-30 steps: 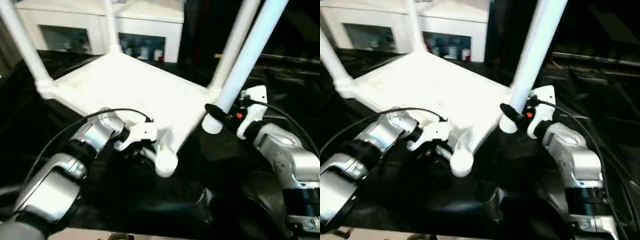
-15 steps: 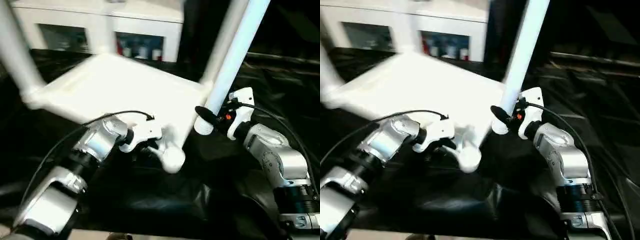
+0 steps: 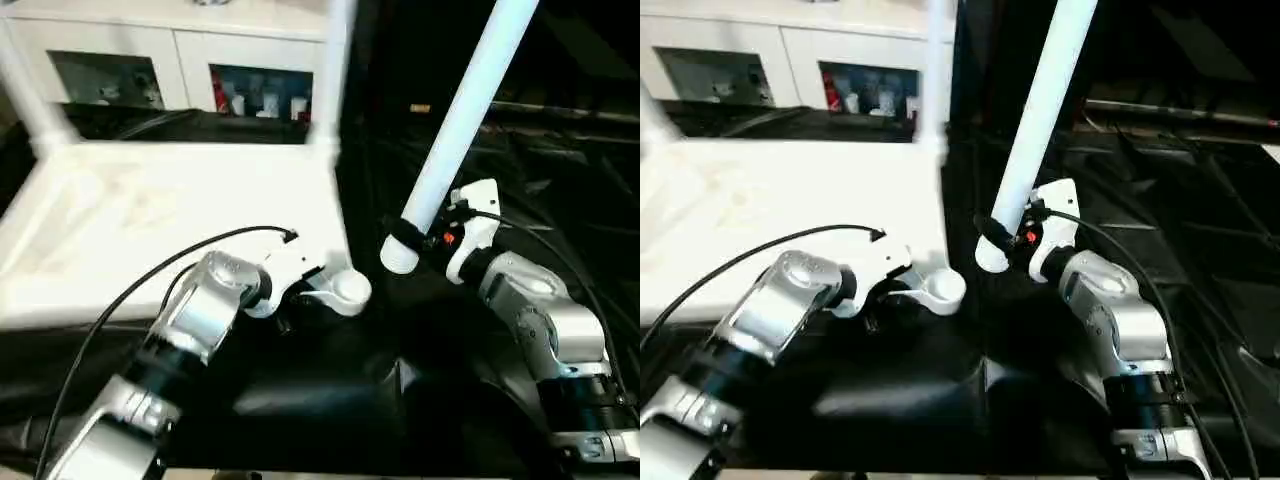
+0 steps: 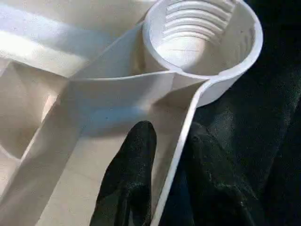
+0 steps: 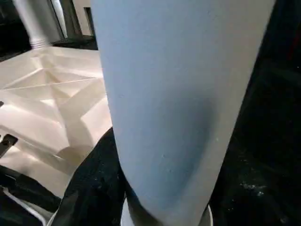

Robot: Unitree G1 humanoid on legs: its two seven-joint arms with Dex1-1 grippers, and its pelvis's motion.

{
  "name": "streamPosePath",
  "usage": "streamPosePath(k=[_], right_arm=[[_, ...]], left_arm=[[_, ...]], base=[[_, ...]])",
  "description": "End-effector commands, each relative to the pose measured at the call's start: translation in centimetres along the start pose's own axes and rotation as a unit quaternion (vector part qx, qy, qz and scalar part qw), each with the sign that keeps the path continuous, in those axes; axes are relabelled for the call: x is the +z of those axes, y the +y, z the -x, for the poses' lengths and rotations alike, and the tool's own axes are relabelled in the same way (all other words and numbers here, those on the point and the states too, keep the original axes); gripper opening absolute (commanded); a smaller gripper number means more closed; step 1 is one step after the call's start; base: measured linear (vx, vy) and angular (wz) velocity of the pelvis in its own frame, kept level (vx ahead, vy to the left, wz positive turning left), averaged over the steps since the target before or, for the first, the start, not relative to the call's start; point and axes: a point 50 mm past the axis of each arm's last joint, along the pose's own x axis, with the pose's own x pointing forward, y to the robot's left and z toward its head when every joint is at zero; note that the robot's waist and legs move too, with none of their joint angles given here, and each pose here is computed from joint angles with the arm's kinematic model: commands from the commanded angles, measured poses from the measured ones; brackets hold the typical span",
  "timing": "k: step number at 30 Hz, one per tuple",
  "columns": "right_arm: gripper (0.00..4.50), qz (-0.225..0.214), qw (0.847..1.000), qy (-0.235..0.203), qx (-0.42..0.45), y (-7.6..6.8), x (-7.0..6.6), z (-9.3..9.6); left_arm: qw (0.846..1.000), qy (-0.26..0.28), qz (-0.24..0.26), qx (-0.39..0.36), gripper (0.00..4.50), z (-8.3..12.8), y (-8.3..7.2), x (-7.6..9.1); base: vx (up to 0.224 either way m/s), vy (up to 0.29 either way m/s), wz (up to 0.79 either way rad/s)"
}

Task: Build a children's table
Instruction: Rotate table base

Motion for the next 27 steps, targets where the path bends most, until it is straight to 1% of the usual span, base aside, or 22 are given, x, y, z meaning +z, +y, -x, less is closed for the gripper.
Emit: streamPosePath(k=[1, 3, 4, 6, 8, 10, 11, 12, 15, 16, 17, 19, 20, 22, 25, 27], right_arm=[[1.91, 0.004, 1.000, -0.010, 0.000, 0.2, 0.2, 0.1], [1.91, 0.000, 1.000, -0.007, -0.001, 0.3, 0.0, 0.2], [1.91, -0.004, 1.000, -0.006, -0.004, 0.3, -0.2, 0.2], [1.91, -0.009, 1.000, -0.005, -0.007, 0.4, -0.4, 0.3], [1.91, -0.009, 1.000, -0.005, -0.007, 0.4, -0.5, 0.3], [1.91, -0.009, 1.000, -0.005, -0.006, 0.5, -0.5, 0.2], [1.91, -0.009, 1.000, -0.005, -0.005, 0.6, -0.5, 0.2], [1.91, -0.009, 1.000, -0.005, -0.004, 0.7, -0.5, 0.1], [1.91, -0.009, 1.000, -0.007, -0.003, 0.7, -0.3, -0.1], [1.91, -0.009, 1.000, -0.008, -0.003, 0.7, -0.3, -0.1], [1.91, -0.010, 1.000, -0.013, -0.004, 0.8, -0.1, -0.2], [1.91, -0.010, 1.000, -0.021, 0.002, 0.9, 0.1, -0.3], [1.91, -0.010, 1.000, -0.025, 0.006, 1.0, 0.2, -0.3], [1.91, -0.008, 0.999, -0.028, 0.012, 1.2, 0.5, -0.4], [1.91, 0.012, 0.999, -0.030, 0.026, 1.4, 0.7, -0.2], [1.91, 0.026, 0.999, -0.028, 0.031, 1.4, 0.6, -0.1]], left_arm=[[1.000, -0.022, 0.006, 0.016, 0.77, 0.2, 0.2, 0.0], [0.998, -0.060, -0.019, 0.025, 0.77, 0.4, 0.2, 0.6], [0.996, -0.070, -0.028, 0.040, 1.09, 0.4, 0.4, 0.7], [0.996, -0.079, -0.022, 0.046, 1.41, 0.6, 0.6, 0.9], [0.996, -0.081, -0.018, 0.037, 1.45, 0.7, 0.4, 1.0], [0.996, -0.083, -0.018, 0.033, 1.68, 0.9, 0.3, 1.1], [0.996, -0.084, -0.020, 0.036, 1.68, 0.9, 0.4, 1.1], [0.995, -0.086, -0.022, 0.040, 1.83, 1.0, 0.4, 1.1], [0.994, -0.098, -0.034, 0.042, 2.08, 1.2, 0.7, 1.4], [0.993, -0.104, -0.038, 0.044, 2.08, 1.3, 0.8, 1.5], [0.989, -0.122, -0.067, 0.047, 2.25, 1.6, 1.2, 1.9], [0.986, -0.132, -0.098, 0.039, 2.40, 2.0, 1.3, 2.1], [0.984, -0.137, -0.109, 0.030, 2.46, 2.1, 1.2, 2.1], [0.983, -0.142, -0.112, 0.030, 2.58, 2.3, 1.4, 2.1], [0.982, -0.139, -0.126, 0.030, 2.60, 2.7, 1.7, 2.0], [0.983, -0.134, -0.121, 0.018, 2.60, 2.8, 1.7, 1.7]], base=[[0.000, 0.000, 0.00], [0.000, 0.000, 0.00], [0.000, 0.000, 0.00], [0.000, 0.000, 0.00], [0.000, 0.000, 0.00], [0.000, 0.000, 0.00], [0.000, 0.000, 0.00], [0.000, 0.000, 0.00], [0.000, 0.000, 0.00], [0.000, 0.000, 0.00], [0.000, 0.000, 0.00], [0.000, 0.000, 0.00], [0.000, 0.000, 0.00], [0.000, 0.000, 0.00], [0.000, 0.000, 0.00], [0.000, 0.000, 0.00]])
